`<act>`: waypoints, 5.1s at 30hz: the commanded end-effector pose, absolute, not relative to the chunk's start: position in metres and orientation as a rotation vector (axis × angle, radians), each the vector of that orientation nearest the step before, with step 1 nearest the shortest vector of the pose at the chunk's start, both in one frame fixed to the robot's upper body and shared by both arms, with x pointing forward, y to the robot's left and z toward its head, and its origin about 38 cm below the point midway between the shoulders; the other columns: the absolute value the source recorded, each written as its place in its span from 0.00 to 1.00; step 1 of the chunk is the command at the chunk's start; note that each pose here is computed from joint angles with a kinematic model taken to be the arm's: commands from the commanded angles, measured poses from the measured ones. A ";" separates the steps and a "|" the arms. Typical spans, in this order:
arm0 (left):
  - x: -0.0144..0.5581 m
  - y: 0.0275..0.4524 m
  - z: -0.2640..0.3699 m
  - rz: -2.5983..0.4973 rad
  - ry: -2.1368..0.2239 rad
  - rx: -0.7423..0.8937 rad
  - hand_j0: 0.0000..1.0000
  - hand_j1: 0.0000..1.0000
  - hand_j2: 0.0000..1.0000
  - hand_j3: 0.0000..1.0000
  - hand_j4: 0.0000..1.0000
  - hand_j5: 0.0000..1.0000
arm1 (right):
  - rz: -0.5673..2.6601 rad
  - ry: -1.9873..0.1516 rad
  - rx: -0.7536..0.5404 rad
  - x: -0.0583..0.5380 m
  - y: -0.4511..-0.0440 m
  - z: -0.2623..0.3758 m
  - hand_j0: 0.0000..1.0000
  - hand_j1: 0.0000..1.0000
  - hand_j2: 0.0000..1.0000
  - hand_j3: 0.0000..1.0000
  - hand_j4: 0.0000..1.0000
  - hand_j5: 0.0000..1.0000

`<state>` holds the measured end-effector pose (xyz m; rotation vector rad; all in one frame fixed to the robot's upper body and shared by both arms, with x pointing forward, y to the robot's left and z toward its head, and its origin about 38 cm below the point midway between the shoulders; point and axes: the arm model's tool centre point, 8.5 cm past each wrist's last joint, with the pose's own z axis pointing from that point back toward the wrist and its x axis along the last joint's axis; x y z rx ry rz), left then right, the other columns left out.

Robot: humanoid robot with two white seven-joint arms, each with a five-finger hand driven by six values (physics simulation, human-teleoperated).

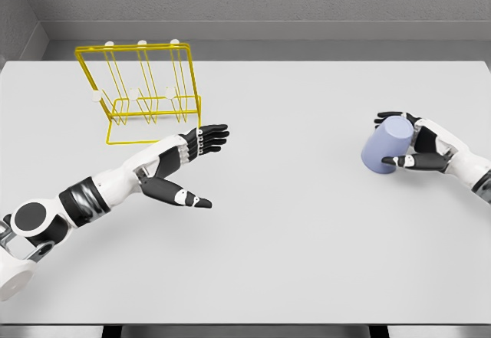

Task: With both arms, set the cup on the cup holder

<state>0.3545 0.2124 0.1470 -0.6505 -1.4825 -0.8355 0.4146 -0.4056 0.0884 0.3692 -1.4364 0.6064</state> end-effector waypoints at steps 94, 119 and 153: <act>0.365 0.243 0.115 -0.705 -1.528 -0.556 1.00 1.00 1.00 1.00 1.00 1.00 | 0.973 -1.535 0.726 0.427 -0.212 0.133 0.98 0.98 0.98 0.98 0.98 0.98; 0.378 0.193 0.069 -0.610 -1.613 -0.576 1.00 1.00 1.00 1.00 1.00 1.00 | 1.082 -1.579 0.387 0.451 -0.323 0.215 1.00 1.00 1.00 1.00 1.00 1.00; 0.378 0.146 0.056 -0.646 -1.597 -0.615 1.00 1.00 1.00 1.00 1.00 1.00 | 1.407 -1.637 0.036 0.448 -0.383 0.237 1.00 1.00 1.00 1.00 1.00 1.00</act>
